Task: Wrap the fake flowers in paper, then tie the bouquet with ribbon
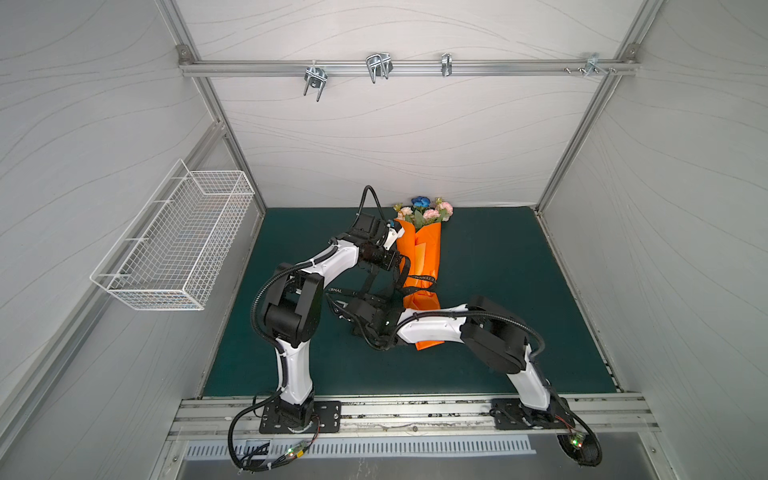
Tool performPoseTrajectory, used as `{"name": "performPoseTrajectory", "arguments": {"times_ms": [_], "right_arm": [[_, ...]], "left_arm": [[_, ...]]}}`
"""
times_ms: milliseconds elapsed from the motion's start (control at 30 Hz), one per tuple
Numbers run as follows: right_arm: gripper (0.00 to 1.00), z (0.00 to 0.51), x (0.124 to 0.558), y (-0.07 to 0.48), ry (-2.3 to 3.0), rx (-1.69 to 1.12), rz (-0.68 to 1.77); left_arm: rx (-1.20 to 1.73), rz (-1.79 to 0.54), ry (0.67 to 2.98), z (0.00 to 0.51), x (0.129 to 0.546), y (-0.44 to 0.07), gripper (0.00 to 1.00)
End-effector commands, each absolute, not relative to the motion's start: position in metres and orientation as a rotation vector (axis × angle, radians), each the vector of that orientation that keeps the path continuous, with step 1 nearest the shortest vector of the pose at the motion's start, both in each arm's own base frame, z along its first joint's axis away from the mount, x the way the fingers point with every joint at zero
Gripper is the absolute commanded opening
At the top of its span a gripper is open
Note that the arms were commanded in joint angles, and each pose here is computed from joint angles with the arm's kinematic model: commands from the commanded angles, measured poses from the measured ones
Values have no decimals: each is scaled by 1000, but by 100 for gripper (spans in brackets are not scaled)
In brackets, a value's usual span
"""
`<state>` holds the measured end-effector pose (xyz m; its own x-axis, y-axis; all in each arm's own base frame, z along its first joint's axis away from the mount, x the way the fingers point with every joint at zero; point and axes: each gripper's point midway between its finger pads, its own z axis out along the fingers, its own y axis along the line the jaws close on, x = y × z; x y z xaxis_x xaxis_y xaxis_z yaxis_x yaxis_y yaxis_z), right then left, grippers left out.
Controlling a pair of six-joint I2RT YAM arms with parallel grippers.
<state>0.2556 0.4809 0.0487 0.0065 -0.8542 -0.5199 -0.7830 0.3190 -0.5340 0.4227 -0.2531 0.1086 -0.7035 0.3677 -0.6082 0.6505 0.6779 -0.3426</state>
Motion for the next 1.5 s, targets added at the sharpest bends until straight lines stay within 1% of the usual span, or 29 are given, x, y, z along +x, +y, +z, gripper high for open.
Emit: {"name": "performPoseTrajectory", "arguments": {"times_ms": [0,133,167,200,267,300,333,567,867,967,1033,1167,1200,1233,1300,1333,1367,1400,1467], "right_arm": [[77,41,272,483,1776,-1479,-136],[58,28,275,485,1827,-1502,-85],[51,26,274,485,1839,-1508,-70],[41,24,273,485,1844,-1516,-63],[8,28,268,485,1837,-1528,-47],[1,34,266,486,1827,-1521,-41],[0,43,263,486,1811,-1513,-38],[0,112,255,478,1744,-1402,34],[0,169,247,446,1747,-1235,120],[0,188,251,415,1792,-1091,143],[0,192,258,383,1863,-943,165],[0,181,271,319,2032,-639,239],[3,173,274,301,2088,-546,267],[8,163,275,283,2138,-450,285],[8,143,276,250,2229,-264,299],[13,132,274,231,2274,-134,308],[24,125,272,218,2302,-53,305],[30,117,269,204,2325,24,298],[50,107,260,183,2355,132,278]], "left_arm": [[797,-789,2369,114,430,-260,0],[797,-792,2365,114,431,-261,0],[796,-791,2367,113,431,-260,0],[796,-791,2369,113,431,-260,0],[801,-789,2368,113,430,-260,0],[802,-784,2367,113,430,-260,0],[804,-780,2368,112,430,-259,0],[808,-757,2357,114,430,-257,0],[800,-727,2336,116,428,-253,0],[792,-713,2335,115,426,-250,0],[792,-707,2333,113,424,-249,0],[796,-683,2340,110,421,-245,0],[799,-679,2343,109,420,-244,0],[801,-674,2343,109,419,-243,0],[802,-669,2344,109,417,-242,0],[804,-668,2341,110,416,-242,0],[803,-664,2342,110,415,-241,0],[802,-662,2341,109,415,-240,0],[802,-656,2338,109,414,-240,0]]}}
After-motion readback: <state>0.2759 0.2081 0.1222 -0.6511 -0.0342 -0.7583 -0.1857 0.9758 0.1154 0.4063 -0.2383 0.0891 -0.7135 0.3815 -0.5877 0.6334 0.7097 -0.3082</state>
